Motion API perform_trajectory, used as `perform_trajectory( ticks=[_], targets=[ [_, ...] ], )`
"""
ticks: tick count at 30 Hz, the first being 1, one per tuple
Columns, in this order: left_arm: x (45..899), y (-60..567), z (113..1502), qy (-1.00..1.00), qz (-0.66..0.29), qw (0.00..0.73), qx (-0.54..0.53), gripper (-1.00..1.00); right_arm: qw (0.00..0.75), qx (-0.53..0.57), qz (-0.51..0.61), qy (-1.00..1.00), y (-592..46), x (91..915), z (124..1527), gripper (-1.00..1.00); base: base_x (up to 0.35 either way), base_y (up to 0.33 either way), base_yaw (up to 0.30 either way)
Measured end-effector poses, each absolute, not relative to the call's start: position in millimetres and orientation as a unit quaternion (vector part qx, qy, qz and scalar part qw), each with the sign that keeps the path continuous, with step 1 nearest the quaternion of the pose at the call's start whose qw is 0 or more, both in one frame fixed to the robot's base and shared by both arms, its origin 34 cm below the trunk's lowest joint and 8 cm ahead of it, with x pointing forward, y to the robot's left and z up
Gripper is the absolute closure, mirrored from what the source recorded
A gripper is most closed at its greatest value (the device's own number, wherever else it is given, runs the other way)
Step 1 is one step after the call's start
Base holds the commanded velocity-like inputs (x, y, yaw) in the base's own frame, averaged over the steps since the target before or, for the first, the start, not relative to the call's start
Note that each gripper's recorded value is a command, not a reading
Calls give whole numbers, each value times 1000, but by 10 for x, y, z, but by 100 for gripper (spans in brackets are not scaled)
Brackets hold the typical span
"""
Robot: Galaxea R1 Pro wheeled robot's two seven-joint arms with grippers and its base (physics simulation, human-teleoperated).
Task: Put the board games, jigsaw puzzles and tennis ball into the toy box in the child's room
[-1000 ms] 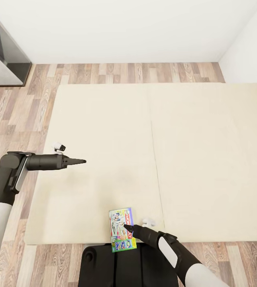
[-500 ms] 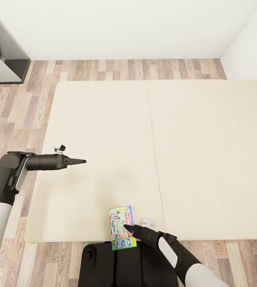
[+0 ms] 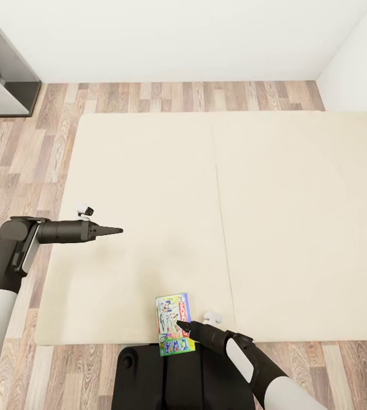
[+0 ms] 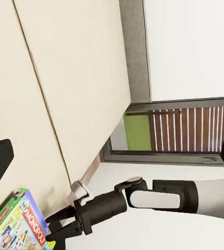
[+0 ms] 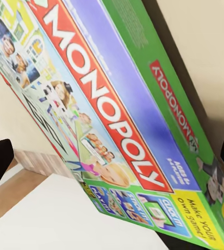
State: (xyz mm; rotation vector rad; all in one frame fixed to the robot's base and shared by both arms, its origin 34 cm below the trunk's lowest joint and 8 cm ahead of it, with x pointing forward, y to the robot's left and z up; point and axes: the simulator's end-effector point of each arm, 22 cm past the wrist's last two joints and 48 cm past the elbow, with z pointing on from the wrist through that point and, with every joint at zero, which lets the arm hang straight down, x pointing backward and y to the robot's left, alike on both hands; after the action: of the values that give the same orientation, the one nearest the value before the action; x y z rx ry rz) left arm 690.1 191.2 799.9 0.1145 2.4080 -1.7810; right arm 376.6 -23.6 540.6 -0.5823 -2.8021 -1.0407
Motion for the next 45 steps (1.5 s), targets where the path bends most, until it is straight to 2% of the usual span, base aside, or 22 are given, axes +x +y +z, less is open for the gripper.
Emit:
perform_trajectory(
  ticks=[45],
  targets=[
    [6900, 1916, 7998, 802, -592, 72, 38, -100, 48, -187, -342, -920, -222, 3760, 5409, -100, 0, 49, 0]
  ],
)
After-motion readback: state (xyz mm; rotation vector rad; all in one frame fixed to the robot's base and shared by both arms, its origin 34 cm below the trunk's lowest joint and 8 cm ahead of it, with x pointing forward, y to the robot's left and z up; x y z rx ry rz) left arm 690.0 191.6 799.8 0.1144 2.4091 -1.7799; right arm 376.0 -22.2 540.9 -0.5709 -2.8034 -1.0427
